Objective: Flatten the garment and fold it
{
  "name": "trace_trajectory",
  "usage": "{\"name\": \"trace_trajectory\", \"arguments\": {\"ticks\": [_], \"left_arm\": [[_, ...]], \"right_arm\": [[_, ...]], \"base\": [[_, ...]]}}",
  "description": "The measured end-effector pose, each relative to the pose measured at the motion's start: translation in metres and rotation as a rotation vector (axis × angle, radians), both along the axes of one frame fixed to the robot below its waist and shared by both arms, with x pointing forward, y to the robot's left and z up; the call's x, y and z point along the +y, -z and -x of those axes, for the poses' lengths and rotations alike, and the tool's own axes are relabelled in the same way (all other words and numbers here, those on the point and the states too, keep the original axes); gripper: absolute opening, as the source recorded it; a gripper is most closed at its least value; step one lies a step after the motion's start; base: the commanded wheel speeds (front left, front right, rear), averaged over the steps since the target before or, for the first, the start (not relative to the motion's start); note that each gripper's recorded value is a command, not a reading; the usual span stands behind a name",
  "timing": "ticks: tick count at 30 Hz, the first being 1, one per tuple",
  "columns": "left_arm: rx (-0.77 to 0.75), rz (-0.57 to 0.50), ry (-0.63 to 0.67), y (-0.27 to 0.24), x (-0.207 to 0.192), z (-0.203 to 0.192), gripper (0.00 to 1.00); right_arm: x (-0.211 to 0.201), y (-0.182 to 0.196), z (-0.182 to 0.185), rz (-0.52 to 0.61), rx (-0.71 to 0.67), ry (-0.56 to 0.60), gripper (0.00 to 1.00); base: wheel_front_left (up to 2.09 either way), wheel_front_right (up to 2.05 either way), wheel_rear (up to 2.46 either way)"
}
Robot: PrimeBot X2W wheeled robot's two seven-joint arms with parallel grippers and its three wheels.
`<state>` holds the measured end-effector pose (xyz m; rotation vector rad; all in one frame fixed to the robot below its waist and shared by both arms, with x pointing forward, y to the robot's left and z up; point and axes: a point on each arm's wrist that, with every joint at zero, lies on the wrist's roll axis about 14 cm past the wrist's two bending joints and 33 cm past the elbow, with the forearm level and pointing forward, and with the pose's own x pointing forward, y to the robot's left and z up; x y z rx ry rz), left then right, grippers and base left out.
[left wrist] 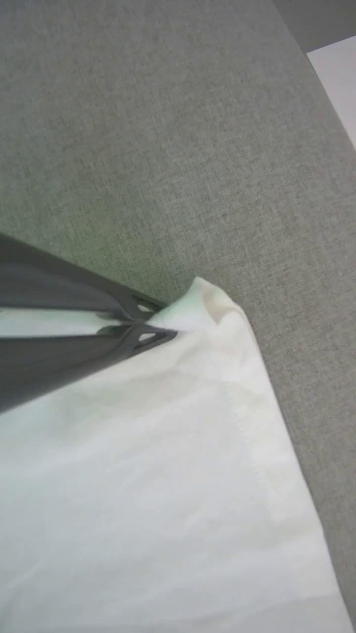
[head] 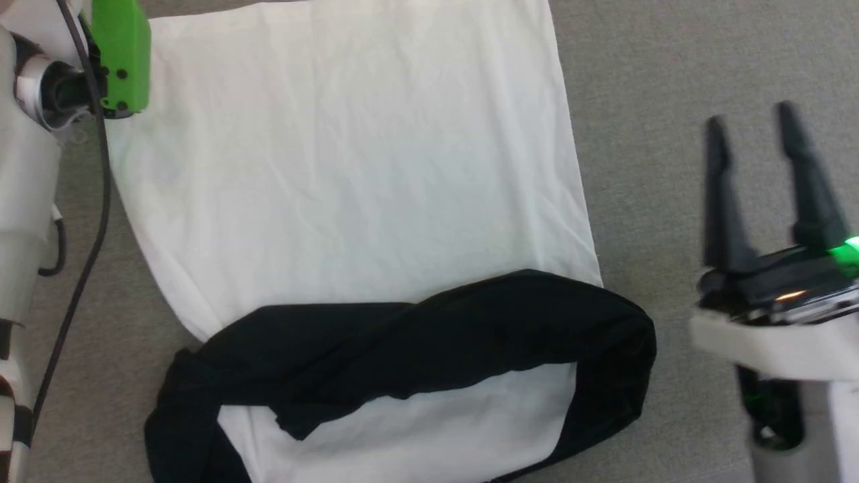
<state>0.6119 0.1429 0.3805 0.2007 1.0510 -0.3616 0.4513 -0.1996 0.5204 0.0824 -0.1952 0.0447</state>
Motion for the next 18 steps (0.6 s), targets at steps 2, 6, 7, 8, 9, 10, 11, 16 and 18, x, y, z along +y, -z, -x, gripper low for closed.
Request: {"name": "trace_trajectory", "arguments": {"ticks": [2,6,7,8,9,10,11,16,18], "left_arm": [[-0.028,0.016,0.017,-0.008,-0.003,0.003,0.0],[-0.107,0.029,0.062,-0.033,-0.006,0.007,0.0],[-0.125,0.028,0.073,-0.038,-0.006,0.009,0.0],[-0.138,0.024,0.083,-0.042,-0.005,0.011,0.0],[-0.153,0.025,0.095,-0.046,-0.005,0.014,0.0],[-0.162,0.032,0.105,-0.05,-0.006,0.017,0.0],[-0.171,0.042,0.114,-0.054,-0.008,0.021,0.0],[-0.22,0.039,0.156,-0.067,-0.006,0.033,0.0],[-0.226,0.034,0.163,-0.066,-0.005,0.035,0.0]], "right_arm": [[-0.008,-0.015,-0.004,0.022,-0.046,0.012,1.0],[-0.016,-0.05,-0.02,0.097,-0.156,-0.01,1.0],[-0.016,-0.06,-0.026,0.116,-0.185,-0.019,1.0],[-0.017,-0.067,-0.031,0.123,-0.207,-0.022,1.0],[-0.016,-0.075,-0.038,0.119,-0.224,-0.031,1.0],[-0.013,-0.08,-0.047,0.125,-0.214,-0.052,1.0],[-0.01,-0.083,-0.057,0.135,-0.192,-0.07,1.0],[0.017,-0.062,-0.12,0.167,0.167,-0.218,1.0],[0.023,-0.046,-0.134,0.186,0.315,-0.255,1.0]], "base": [[0.0,0.0,0.0],[0.0,0.0,0.0],[0.0,0.0,0.0],[0.0,0.0,0.0],[0.0,0.0,0.0],[0.0,0.0,0.0],[0.0,0.0,0.0],[0.0,0.0,0.0],[0.0,0.0,0.0]]}}
